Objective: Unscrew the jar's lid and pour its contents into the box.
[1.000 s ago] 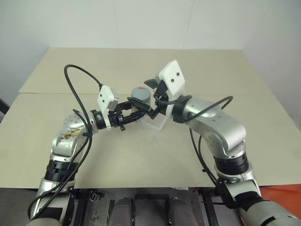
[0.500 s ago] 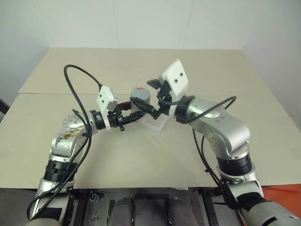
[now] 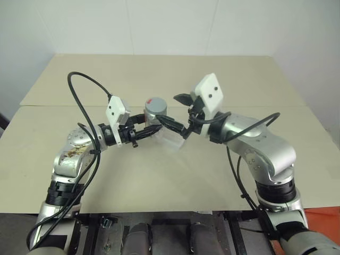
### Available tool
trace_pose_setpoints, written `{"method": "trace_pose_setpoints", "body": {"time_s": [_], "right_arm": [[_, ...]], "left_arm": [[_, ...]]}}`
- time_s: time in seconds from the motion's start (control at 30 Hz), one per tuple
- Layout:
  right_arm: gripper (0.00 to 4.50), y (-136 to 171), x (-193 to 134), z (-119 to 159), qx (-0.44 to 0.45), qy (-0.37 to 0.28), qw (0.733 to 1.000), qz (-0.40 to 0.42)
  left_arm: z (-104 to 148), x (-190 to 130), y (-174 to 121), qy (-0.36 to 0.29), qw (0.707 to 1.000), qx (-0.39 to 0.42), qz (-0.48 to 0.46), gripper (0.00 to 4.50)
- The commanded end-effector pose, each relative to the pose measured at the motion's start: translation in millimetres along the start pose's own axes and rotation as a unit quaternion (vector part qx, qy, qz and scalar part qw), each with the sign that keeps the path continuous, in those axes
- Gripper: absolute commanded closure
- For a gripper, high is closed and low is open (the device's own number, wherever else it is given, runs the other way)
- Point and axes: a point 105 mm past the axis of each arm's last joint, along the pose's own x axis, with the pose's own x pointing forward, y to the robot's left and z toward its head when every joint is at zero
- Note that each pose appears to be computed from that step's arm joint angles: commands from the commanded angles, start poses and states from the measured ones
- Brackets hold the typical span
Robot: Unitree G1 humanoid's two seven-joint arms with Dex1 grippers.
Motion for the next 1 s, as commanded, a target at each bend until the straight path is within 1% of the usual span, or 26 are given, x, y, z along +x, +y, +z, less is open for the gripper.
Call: {"method": "trace_pose_setpoints", "body": {"time_s": [0.03,0.43,0.63,0.73,0.8,0.9,1.0], "right_arm": [[0.04,-10,-9,14,-0.011,-0.026,0.999,-0.022],[0.04,-19,-13,13,-0.01,-0.023,0.999,-0.036],[0.04,-19,-17,12,-0.016,-0.015,0.999,-0.03],[0.04,-18,-26,6,-0.033,0.005,0.999,-0.005],[0.04,-15,-34,6,-0.036,0.006,0.999,0.022],[0.04,-9,-40,13,-0.029,-0.014,0.998,0.061],[0.04,-2,-36,22,-0.015,-0.038,0.996,0.083]], "left_arm": [[15,-1,-6,-0.021,0.999,0.024,-0.017,2.54],[15,-2,-8,-0.019,0.999,0.025,-0.025,2.54],[13,-4,-8,-0.017,0.999,0.024,-0.023,2.54],[13,-4,-6,-0.017,0.999,0.024,-0.018,2.54],[13,-4,-5,-0.017,0.999,0.025,-0.018,2.54],[13,-3,-4,-0.017,0.999,0.025,-0.019,2.54],[13,-2,-5,-0.02,0.999,0.024,-0.026,2.54]]}}
